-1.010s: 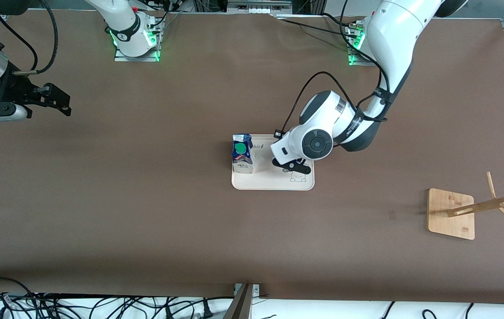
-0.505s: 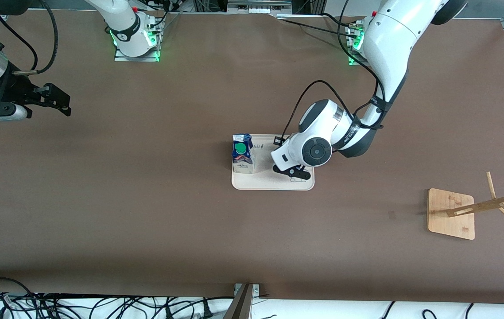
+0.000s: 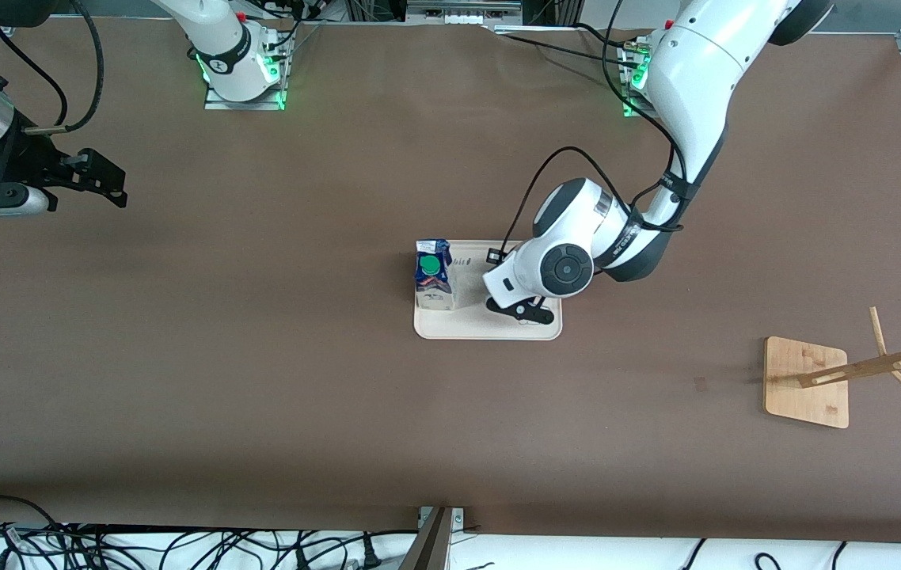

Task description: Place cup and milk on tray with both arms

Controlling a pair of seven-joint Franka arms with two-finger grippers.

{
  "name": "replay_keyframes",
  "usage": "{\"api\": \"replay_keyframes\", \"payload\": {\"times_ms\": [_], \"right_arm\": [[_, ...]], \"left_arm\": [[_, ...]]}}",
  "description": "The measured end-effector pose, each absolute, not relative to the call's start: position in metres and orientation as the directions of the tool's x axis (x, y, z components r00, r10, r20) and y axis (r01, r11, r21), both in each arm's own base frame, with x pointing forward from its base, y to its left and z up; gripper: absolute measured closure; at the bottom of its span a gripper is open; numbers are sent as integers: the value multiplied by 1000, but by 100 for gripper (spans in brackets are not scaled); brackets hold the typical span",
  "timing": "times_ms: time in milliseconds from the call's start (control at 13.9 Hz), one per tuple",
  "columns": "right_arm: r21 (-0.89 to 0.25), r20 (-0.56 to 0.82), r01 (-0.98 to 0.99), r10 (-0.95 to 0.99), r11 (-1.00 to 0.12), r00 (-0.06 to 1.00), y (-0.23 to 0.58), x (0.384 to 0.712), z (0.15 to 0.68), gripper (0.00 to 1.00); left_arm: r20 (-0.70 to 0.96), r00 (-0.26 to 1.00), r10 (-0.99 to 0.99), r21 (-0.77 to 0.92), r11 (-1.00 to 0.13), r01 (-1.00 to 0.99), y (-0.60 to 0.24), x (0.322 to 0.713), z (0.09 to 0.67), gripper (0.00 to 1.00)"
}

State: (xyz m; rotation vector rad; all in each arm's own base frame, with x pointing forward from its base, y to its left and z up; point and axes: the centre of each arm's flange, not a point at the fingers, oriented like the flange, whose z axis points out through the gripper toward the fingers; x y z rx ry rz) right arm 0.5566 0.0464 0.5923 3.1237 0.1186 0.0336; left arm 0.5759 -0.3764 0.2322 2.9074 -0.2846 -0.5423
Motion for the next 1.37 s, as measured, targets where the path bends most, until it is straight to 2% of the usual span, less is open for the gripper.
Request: {"api": "replay_keyframes", "payload": {"times_ms": [577,649,1010,1371], "right_arm": [[16,21,76,76,-997,997,46,557,592,0],[16,21,76,76,-997,997,46,557,592,0],[16,21,76,76,-997,997,46,557,592,0],[16,24,76,76,-997,997,47,557,594,0]], "left_arm": [[-288,933,-215,221,-963,-153,-378,586,227,5],[-280,936,-214,223,-963,-153,-378,588,231,0],[-255,947,-193,201,-969,-144,-357,604,283,0],[-180,980,-85,142,-988,-59,-260,622,438,0]]}}
